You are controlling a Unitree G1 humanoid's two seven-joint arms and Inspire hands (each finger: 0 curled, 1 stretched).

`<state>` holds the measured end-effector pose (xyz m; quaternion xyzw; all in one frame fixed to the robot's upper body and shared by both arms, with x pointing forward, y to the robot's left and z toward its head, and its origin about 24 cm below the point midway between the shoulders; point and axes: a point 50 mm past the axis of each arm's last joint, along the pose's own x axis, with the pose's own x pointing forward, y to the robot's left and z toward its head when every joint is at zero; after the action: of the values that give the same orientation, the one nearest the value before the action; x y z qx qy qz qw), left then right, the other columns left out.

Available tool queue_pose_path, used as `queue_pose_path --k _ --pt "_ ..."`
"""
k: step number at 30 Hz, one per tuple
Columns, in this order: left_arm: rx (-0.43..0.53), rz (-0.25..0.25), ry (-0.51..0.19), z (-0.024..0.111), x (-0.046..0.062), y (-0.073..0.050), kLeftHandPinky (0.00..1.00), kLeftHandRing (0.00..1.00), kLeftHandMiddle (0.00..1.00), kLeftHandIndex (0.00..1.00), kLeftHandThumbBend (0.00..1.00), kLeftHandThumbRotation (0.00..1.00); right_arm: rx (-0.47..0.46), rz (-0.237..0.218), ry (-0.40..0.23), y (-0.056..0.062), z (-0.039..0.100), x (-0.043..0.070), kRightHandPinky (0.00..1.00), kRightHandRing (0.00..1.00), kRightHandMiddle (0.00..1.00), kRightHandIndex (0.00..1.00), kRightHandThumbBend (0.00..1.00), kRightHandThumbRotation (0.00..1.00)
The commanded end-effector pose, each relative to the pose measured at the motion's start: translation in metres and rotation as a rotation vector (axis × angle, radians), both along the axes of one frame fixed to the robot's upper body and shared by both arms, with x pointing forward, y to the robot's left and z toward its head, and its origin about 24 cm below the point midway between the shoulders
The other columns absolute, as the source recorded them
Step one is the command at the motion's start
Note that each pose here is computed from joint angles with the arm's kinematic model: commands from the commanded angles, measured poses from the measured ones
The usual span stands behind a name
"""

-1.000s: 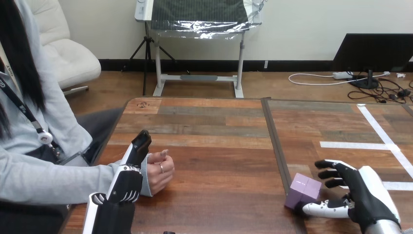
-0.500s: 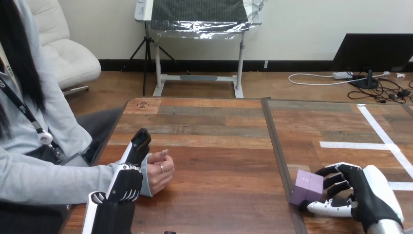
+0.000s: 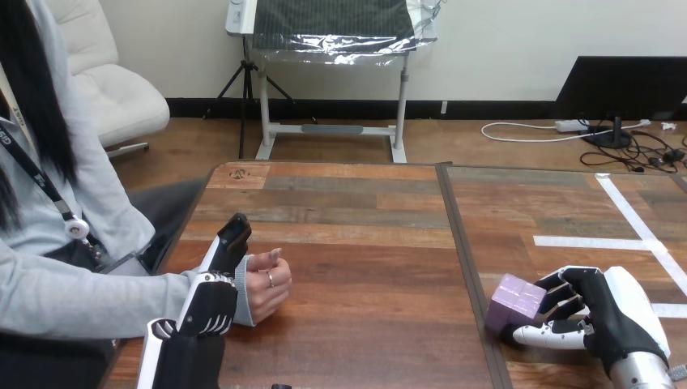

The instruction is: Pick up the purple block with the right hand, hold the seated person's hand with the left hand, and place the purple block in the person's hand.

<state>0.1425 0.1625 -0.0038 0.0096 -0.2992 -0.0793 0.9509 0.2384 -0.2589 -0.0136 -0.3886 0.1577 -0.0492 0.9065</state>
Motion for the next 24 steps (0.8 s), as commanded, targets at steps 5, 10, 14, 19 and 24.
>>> queue_pose_path --k 5,10,14,19,24 --pt "-0.006 -0.016 -0.070 0.0115 0.0111 -0.0021 0.99 0.97 0.97 0.93 1.00 0.61 -0.080 -0.020 0.082 -0.0203 -0.0109 -0.0064 0.41 0.48 0.53 0.51 0.84 0.00" --pt "-0.002 -0.019 -0.069 0.0115 0.0111 -0.0012 0.99 0.97 0.97 0.93 1.00 0.60 -0.099 -0.019 0.077 -0.0223 -0.0100 -0.0050 0.41 0.48 0.52 0.51 0.84 0.00" --pt "0.003 -0.018 -0.075 0.0117 0.0113 -0.0009 0.99 0.97 0.97 0.93 1.00 0.61 -0.121 -0.021 0.075 -0.0235 -0.0088 -0.0041 0.42 0.48 0.53 0.51 0.84 0.00" --pt "-0.001 -0.017 -0.068 0.0112 0.0112 -0.0013 0.99 0.97 0.97 0.93 1.00 0.61 -0.126 -0.021 0.066 -0.0254 -0.0070 -0.0034 0.42 0.49 0.53 0.51 0.83 0.00" --pt "-0.001 -0.024 -0.060 0.0102 0.0112 -0.0012 1.00 0.98 0.97 0.94 1.00 0.61 -0.129 -0.016 0.052 -0.0270 -0.0058 -0.0027 0.43 0.50 0.54 0.51 0.82 0.00"
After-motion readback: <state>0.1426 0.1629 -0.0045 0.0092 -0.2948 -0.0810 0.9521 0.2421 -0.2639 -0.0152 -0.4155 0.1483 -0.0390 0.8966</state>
